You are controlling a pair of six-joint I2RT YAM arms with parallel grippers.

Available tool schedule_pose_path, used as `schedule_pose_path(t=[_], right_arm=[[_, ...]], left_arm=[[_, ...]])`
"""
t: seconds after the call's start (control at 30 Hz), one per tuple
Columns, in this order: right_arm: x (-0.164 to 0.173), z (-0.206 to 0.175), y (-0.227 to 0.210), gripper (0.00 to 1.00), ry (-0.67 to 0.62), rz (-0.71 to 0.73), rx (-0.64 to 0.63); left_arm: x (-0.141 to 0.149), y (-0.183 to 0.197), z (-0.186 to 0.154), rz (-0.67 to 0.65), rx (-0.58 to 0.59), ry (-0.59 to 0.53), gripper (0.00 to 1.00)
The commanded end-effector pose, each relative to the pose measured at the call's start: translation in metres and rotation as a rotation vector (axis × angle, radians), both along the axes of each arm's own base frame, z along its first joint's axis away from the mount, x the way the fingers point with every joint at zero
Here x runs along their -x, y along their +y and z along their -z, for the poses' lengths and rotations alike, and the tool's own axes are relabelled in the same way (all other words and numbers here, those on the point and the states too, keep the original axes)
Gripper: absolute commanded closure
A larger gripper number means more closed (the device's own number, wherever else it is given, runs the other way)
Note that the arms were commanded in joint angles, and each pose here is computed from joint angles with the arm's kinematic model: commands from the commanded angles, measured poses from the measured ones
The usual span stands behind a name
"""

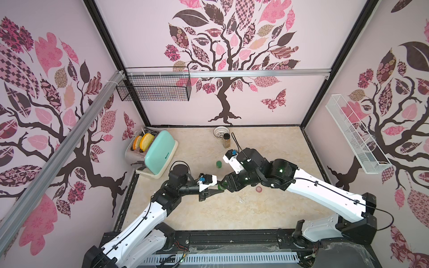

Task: Close the paint jar lid
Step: Screw the lid onto the paint jar, then place the paint jar at the center of the board.

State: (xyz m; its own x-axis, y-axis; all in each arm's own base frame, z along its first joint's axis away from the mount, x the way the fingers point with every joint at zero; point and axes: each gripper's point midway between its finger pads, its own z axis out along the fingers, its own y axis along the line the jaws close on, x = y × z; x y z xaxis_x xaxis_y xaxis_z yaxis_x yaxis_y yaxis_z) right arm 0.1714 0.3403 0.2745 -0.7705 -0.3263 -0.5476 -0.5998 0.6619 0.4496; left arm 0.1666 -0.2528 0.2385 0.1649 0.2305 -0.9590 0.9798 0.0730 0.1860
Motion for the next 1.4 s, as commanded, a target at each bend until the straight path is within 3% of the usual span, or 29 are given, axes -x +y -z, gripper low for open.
schedule_pose_path(t=[0.0,0.33,0.4,0.63,0.7,0.87,0.97,1.0,1.07,1.37], right_arm=[[0.001,-0.012,0.005,0.44,0.004,0.005,-0.017],[0.006,-0.001,0.006,0.53,0.027,0.000,0.026],[0.006,-0.002,0.007,0.62,0.028,-0.001,0.024],[0.001,-0.001,0.009,0.80,0.021,0.029,0.020],[-0.007,-0.002,0.006,0.83,-0.011,0.062,0.032],[-0.036,-0.002,-0.002,0.87,-0.098,0.143,0.059],[-0.064,0.015,-0.010,0.90,-0.085,0.201,0.092],[-0.075,0.023,-0.013,0.90,-0.090,0.218,0.118],[-0.098,0.039,-0.018,0.91,-0.110,0.251,0.173],[-0.172,0.123,-0.023,0.90,-0.069,0.312,0.364]], left_arm=[[0.001,-0.001,-0.016,0.014,0.028,-0.043,0.83],[0.002,-0.001,-0.017,0.015,0.030,-0.046,0.83],[0.002,-0.001,-0.017,0.014,0.030,-0.047,0.83],[0.000,-0.001,-0.017,0.006,0.028,-0.048,0.82],[-0.004,0.000,-0.016,-0.020,0.023,-0.047,0.76],[-0.015,0.004,-0.019,-0.105,0.028,-0.076,0.51],[-0.023,0.009,-0.021,-0.171,0.033,-0.092,0.31],[-0.025,0.011,-0.022,-0.192,0.041,-0.100,0.18],[-0.030,0.015,-0.024,-0.233,0.053,-0.118,0.02],[-0.038,0.023,-0.030,-0.316,0.068,-0.160,0.02]])
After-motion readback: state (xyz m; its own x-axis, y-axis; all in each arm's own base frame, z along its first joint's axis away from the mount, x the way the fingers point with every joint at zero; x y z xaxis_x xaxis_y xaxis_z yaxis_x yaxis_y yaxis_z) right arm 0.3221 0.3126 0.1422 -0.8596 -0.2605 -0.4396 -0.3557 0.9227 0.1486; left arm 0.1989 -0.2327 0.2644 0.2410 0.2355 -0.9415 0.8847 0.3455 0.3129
